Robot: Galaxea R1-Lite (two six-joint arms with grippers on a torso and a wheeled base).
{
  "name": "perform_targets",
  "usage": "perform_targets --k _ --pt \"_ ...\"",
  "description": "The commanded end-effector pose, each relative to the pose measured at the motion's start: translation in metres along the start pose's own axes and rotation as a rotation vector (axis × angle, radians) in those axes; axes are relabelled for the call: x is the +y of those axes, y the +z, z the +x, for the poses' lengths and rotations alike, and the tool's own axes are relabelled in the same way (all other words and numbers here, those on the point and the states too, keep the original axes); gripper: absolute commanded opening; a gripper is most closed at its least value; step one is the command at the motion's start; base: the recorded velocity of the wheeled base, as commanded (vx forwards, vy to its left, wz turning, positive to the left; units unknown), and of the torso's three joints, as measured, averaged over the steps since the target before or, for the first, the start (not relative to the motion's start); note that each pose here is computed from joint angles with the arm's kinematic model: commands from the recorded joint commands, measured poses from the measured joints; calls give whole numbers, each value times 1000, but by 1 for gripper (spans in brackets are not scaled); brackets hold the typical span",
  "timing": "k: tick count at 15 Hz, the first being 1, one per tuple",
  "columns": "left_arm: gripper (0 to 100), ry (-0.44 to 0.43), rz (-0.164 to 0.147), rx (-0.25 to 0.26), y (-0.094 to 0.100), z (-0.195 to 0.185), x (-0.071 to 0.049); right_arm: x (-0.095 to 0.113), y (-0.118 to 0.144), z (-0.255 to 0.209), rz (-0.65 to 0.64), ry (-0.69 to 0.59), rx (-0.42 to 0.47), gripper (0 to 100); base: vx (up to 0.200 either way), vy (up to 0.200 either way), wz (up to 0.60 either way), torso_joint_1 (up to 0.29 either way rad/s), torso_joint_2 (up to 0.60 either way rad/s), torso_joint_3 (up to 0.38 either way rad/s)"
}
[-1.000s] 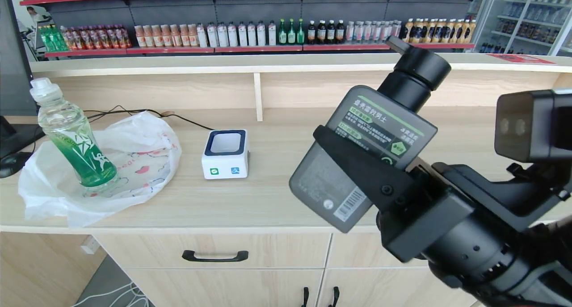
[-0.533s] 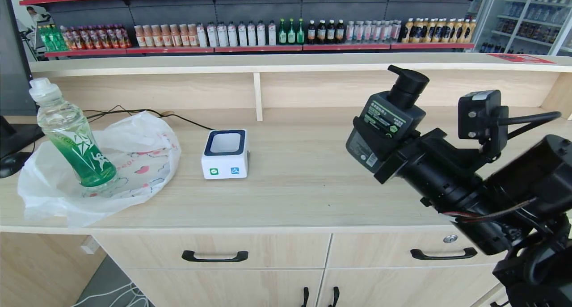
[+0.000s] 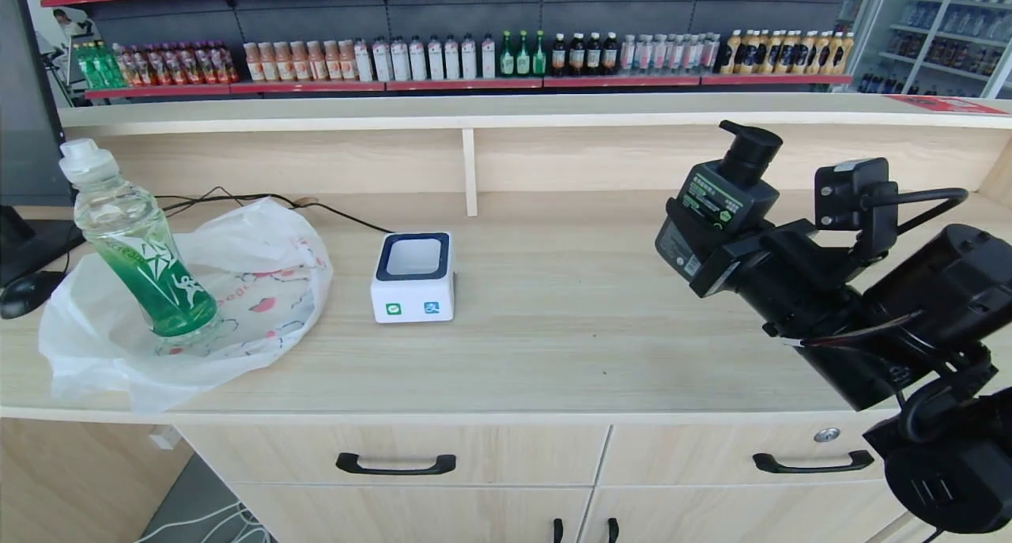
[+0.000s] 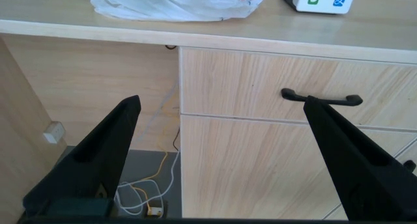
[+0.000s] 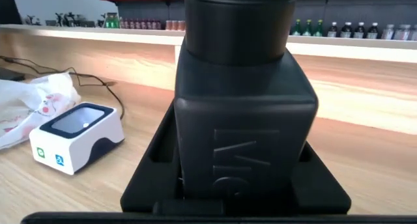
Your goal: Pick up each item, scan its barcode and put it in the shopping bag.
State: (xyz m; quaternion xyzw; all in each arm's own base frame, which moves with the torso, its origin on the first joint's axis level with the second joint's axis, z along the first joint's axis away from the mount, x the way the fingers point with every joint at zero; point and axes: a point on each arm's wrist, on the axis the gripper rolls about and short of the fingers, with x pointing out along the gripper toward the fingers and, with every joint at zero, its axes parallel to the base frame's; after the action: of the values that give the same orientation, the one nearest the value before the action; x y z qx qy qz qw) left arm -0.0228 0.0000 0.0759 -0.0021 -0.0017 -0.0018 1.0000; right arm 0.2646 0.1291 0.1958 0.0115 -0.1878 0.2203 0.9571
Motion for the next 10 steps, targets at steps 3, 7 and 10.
perform_targets --k 3,7,10 --pt "100 1 0 -1 0 0 0 4 -4 3 4 13 6 0 0 200 0 7 2 1" --pt "100 1 0 -3 0 0 0 4 -3 5 6 13 -4 0 0 200 0 6 2 2" --pt "100 1 -2 -3 0 0 0 4 -2 5 8 13 -8 0 0 200 0 6 -1 1"
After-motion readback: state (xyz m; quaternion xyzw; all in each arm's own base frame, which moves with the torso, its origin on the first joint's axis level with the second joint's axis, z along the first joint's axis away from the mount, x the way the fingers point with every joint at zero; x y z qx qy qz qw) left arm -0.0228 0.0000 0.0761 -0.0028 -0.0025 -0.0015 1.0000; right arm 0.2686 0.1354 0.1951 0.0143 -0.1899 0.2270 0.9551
